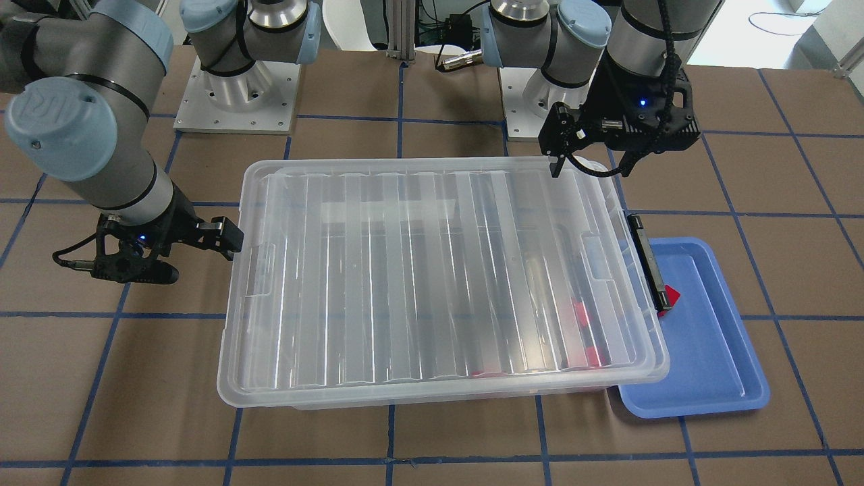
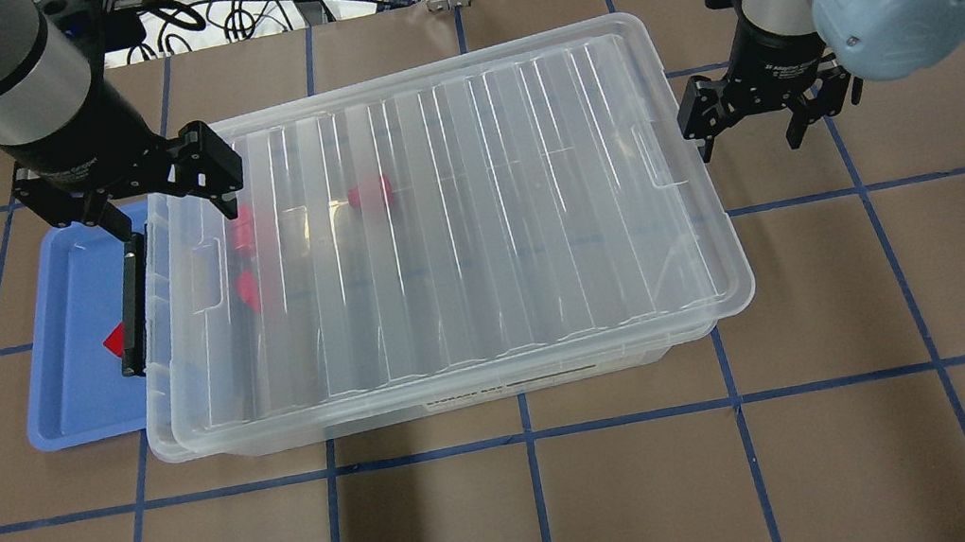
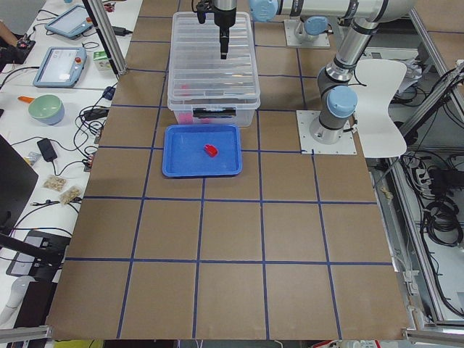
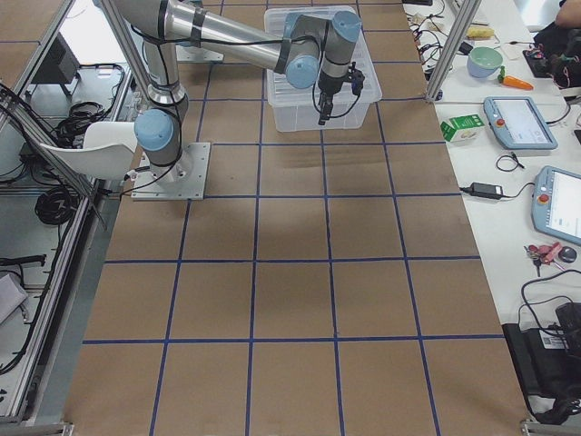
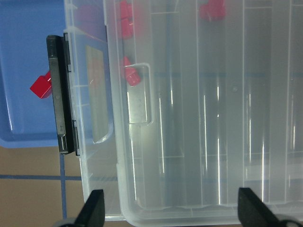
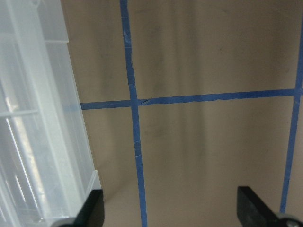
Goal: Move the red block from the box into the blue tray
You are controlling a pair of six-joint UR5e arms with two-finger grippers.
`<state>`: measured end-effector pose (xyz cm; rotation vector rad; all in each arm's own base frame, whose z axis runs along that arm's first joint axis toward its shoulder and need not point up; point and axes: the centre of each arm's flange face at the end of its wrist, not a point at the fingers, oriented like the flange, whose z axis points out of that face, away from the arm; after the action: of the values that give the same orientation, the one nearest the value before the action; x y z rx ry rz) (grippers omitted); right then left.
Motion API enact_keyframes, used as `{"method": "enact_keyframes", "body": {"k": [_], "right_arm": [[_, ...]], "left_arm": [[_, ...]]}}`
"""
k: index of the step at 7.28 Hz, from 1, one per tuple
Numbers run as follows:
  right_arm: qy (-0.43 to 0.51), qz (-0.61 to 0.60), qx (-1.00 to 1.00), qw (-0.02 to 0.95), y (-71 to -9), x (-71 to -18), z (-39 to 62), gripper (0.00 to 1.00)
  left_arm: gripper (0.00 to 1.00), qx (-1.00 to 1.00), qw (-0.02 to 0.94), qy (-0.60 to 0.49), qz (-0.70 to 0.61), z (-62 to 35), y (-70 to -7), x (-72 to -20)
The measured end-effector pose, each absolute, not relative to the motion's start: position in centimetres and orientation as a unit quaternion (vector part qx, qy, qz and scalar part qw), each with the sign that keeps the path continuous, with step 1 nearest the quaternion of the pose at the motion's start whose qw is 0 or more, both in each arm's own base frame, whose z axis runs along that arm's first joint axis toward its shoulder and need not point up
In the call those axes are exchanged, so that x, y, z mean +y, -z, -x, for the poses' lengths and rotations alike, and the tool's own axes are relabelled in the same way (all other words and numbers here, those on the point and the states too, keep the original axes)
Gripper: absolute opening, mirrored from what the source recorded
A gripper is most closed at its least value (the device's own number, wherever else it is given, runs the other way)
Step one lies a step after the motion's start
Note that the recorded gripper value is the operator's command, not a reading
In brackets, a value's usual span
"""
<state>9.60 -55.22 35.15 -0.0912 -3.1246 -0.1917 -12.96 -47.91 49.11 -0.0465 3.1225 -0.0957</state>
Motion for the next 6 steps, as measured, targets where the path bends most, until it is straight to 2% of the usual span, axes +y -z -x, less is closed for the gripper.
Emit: {"method": "enact_keyframes", "body": {"k": [3, 6], "right_arm": [[0.056, 0.038, -0.998, 0.002, -35.6, -55.4, -10.1, 1.00], [0.020, 0.042, -0.999, 0.002, -40.7, -55.6, -9.9, 1.00]], "left_arm": [[1.00, 0.999, 0.013, 0.026, 0.021, 13.2, -49.2, -47.7], [1.00, 0.999, 0.014, 0.017, 0.023, 13.1, -49.4, -48.2]]}}
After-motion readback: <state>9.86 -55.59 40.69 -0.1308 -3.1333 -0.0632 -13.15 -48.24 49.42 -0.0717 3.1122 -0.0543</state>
